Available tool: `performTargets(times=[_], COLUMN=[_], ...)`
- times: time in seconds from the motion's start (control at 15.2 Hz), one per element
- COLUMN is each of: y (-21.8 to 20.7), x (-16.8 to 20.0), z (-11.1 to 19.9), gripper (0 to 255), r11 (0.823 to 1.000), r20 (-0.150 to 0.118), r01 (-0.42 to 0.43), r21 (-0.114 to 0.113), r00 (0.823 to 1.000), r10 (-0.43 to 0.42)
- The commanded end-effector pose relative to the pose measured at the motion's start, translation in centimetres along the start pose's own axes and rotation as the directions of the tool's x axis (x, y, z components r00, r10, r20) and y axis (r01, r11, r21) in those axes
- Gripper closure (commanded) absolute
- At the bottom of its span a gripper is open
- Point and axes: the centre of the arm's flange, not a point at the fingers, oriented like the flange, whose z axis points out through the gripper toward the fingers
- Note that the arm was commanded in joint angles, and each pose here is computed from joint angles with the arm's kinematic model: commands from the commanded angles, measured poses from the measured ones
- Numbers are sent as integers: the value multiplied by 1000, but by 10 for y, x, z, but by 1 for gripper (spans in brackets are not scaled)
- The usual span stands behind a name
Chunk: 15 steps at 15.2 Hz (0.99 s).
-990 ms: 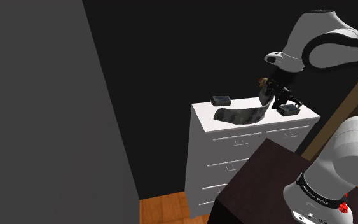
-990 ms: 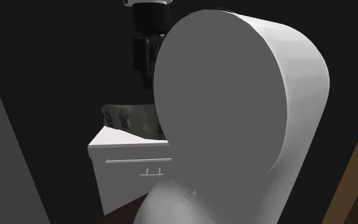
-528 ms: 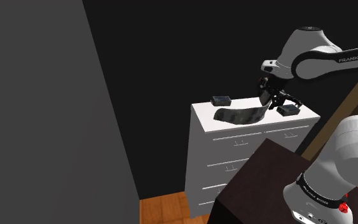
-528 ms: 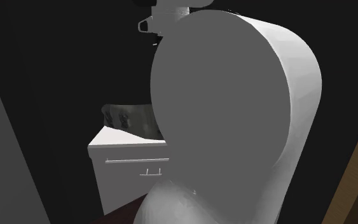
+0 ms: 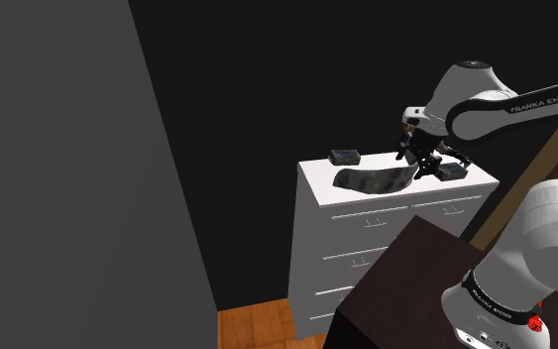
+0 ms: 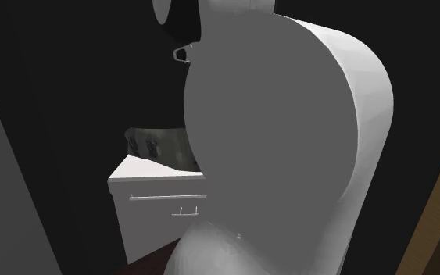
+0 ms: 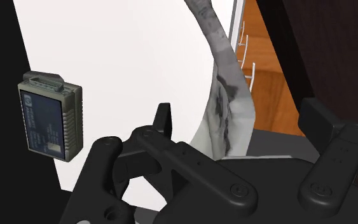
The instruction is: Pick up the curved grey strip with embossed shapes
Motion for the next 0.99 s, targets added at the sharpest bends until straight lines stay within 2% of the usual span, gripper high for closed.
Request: performTargets(times=[0.0,0.07,0.66,0.92], y=[-1,-2,-1,2], x=[0,-1,0,0], z=[4,5,5,-16], gripper=[0,255,255,255], r11=[1000,1000,1000,1000], r20=[0,0,0,0], r01=[0,0,0,0], r21=[-1,-1,-1,-1], r00=[1000,1000,1000,1000], r10=[0,0,0,0])
